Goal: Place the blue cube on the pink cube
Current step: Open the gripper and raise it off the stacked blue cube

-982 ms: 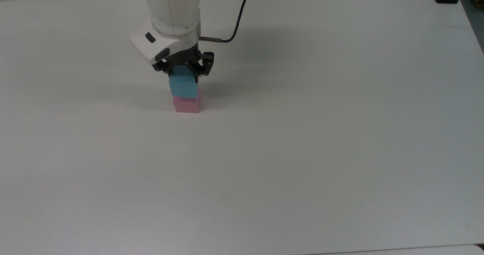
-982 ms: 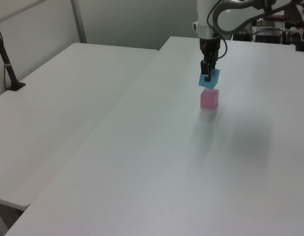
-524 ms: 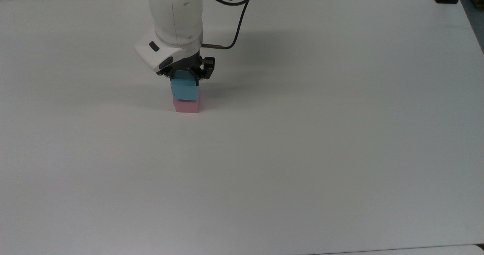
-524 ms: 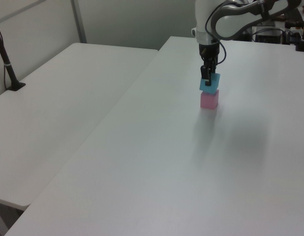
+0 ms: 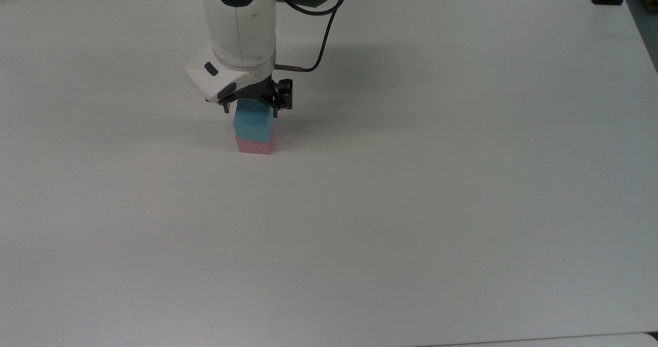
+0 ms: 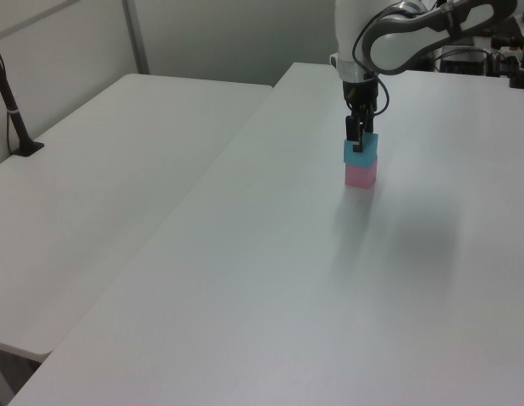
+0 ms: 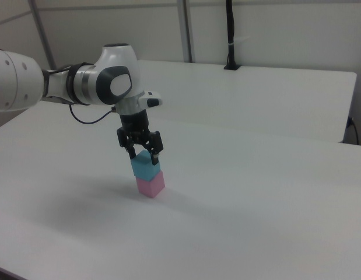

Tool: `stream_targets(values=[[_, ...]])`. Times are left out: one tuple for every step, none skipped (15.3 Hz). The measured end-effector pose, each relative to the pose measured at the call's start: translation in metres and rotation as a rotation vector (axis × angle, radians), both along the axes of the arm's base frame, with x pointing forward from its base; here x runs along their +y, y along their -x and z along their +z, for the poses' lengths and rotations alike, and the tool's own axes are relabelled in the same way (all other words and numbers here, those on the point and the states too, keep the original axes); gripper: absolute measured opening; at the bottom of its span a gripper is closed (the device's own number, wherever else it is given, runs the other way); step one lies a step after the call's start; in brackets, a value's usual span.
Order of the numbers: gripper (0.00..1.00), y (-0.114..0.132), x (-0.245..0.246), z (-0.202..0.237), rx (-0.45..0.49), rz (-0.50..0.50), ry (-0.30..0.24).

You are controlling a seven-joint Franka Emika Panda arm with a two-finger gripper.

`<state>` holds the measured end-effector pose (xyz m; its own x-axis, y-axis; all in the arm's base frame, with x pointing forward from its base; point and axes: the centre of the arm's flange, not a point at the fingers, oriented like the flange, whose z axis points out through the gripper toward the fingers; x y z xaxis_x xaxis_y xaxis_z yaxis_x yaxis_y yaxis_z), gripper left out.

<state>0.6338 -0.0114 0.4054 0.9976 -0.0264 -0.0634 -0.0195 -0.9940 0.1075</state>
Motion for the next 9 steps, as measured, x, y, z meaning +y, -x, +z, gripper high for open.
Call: stream_targets(values=[[0.92, 0.000, 0.000, 0.000, -0.002, -0.010, 0.001], [0.95, 0.000, 0.000, 0.001, -0.005, -0.019, 0.002], [0.97, -0.001, -0.002, 0.004, -0.014, -0.036, 0.003], [1.00, -0.002, -0.003, 0.011, -0.029, -0.045, 0.003], [1.00, -0.002, -0.003, 0.021, -0.045, -0.052, 0.003], [1.00, 0.001, -0.005, 0.039, -0.073, -0.064, 0.002], [1.00, 0.005, -0.007, 0.054, -0.082, -0.083, 0.003], [1.00, 0.010, -0.009, 0.069, -0.078, -0.109, 0.005], [1.00, 0.016, -0.011, 0.086, -0.075, -0.135, 0.006]])
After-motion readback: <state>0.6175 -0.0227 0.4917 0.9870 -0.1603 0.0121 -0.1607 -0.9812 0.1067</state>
